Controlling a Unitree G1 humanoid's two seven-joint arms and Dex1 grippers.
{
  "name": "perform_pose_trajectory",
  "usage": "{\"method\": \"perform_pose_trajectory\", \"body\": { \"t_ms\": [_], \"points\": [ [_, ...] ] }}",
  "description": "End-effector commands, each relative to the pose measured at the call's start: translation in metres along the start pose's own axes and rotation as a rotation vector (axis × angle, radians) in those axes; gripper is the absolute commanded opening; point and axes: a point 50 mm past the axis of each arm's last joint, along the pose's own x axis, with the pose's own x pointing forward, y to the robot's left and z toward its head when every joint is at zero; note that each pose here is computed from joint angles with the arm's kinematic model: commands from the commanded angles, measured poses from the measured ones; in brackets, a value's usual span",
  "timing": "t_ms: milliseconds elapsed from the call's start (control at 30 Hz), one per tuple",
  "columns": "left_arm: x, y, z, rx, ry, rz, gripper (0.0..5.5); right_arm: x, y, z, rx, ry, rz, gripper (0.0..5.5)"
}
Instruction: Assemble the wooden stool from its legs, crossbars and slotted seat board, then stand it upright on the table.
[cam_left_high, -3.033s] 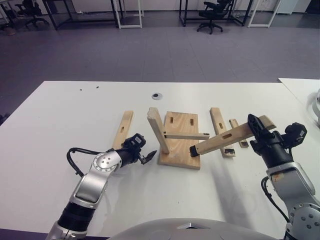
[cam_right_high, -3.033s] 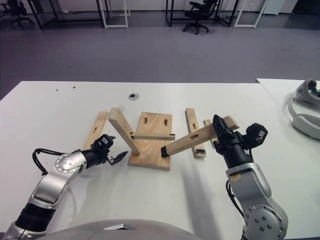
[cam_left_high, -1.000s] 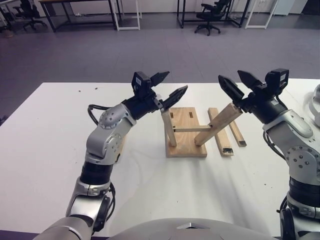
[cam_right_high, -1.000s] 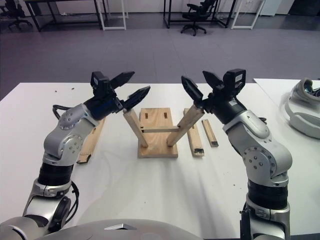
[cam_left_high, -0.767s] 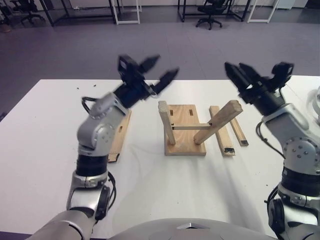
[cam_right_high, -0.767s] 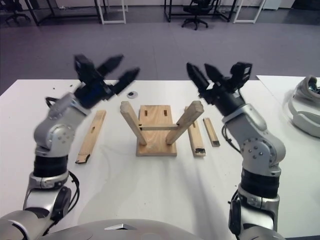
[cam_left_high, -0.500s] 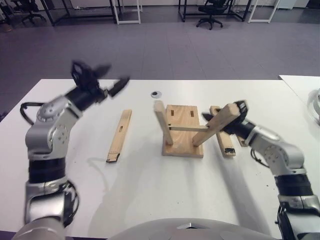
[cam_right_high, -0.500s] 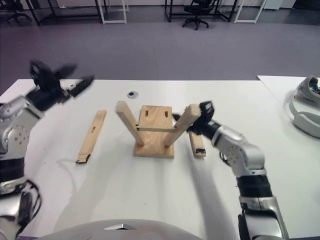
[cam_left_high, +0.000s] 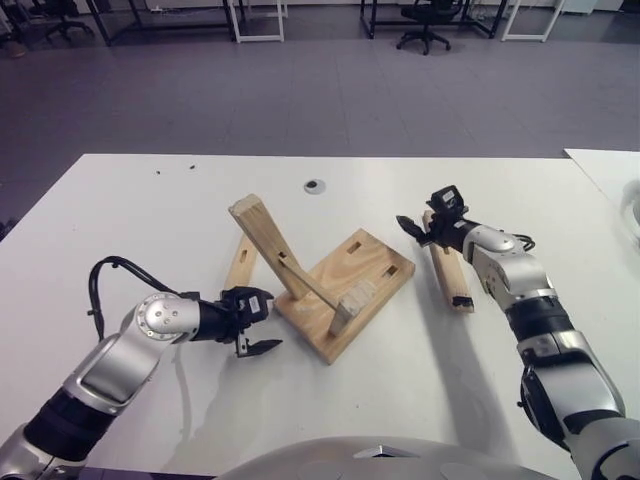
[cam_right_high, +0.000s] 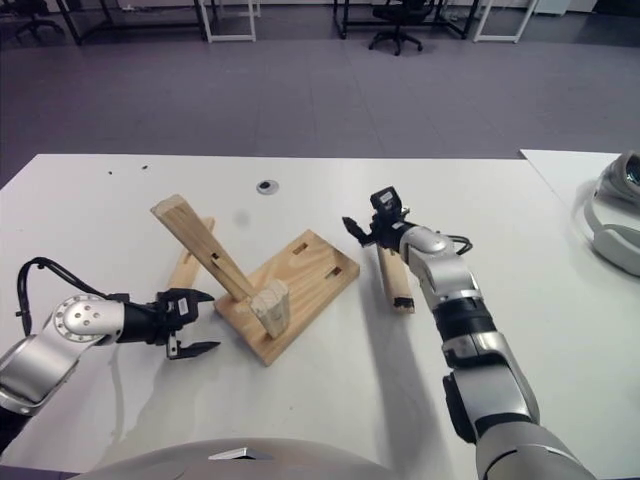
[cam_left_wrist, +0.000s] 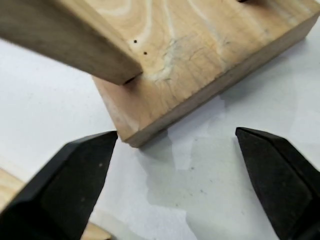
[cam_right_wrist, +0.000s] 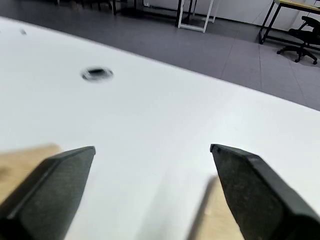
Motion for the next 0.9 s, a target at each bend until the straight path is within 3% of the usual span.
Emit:
{"method": "perform_pose_trajectory", "body": {
  "t_ms": [33,133,200,267,333,533,667,800,900],
  "points": [
    [0.019,0.005,-0.002,0.024,0.048,0.057,4.35,0.014,0.0,-0.026,-0.347,0.179,0.178,4.3],
    [0.027,0.018,-0.001,0.013,0.042,0.1,4.35,0.007,0.009,-0.037,-0.369,0.163,0.373,4.3],
    [0.051,0.026,0.012,-0.066,-0.081,0.098,4.35,0.002,0.012,-0.039,-0.353,0.096,0.446,4.3],
    [0.084,0.051,0.034,-0.187,-0.225,0.148,4.35,-0.008,0.011,-0.041,-0.373,0.043,0.484,4.3],
    [0.097,0.082,0.043,-0.245,-0.261,0.223,4.35,-0.019,0.007,-0.035,-0.403,-0.017,0.496,4.3],
    [0.053,0.129,-0.003,-0.189,-0.136,0.344,4.35,-0.046,-0.044,0.004,-0.435,-0.119,0.221,4.3],
    [0.025,0.106,0.013,-0.1,-0.254,0.234,4.35,-0.031,-0.053,0.015,-0.375,-0.121,0.102,4.3],
    [0.011,0.064,0.017,-0.021,-0.186,0.095,4.35,0.001,-0.041,0.021,-0.35,-0.056,0.007,4.3],
    [0.022,0.043,0.016,0.02,-0.079,0.057,4.35,0.023,-0.019,0.017,-0.45,0.062,0.011,4.3]
  ]
}}
